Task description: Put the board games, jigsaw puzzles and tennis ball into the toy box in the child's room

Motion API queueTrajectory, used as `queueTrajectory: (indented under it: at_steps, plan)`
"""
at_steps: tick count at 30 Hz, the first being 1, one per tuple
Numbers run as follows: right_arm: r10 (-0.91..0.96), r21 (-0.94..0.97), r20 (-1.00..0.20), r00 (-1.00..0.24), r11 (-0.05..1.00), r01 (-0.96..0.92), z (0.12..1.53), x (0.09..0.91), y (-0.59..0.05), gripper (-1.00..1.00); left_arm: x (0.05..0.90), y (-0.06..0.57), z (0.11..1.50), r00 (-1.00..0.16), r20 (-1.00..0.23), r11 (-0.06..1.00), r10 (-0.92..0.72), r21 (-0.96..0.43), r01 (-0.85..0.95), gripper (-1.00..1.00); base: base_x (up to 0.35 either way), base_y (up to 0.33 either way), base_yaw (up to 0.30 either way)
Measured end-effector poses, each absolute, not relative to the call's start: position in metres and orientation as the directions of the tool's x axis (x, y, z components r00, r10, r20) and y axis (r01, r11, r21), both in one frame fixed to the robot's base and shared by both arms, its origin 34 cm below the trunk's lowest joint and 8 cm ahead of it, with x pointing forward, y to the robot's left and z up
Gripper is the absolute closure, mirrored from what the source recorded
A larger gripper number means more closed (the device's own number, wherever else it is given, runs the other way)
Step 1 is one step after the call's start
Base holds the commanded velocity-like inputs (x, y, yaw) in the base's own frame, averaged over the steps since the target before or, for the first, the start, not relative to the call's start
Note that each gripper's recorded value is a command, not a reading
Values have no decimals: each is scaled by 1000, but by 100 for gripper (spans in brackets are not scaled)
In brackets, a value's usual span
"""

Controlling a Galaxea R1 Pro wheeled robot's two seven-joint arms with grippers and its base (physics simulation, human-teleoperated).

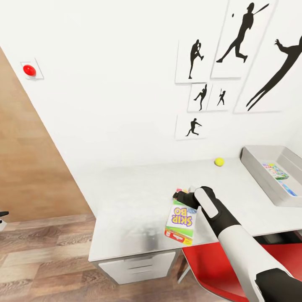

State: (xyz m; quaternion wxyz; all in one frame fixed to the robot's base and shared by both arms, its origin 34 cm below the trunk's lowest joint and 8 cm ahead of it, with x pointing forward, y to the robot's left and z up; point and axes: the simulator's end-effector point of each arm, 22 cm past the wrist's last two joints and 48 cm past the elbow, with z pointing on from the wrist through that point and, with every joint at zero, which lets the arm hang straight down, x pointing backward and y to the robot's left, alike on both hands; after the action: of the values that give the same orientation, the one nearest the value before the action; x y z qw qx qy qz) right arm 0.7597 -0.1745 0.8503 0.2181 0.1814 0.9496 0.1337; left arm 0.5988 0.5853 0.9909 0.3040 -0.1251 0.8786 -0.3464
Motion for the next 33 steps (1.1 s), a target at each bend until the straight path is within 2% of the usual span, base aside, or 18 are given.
queueTrajectory:
  at_steps: [33]
  plan:
    - [378,296,-390,-840,915,274,850,761,-181,-100,599,585,991,-784,-447,728,-430,-685,-9,-100,-10,-20,0]
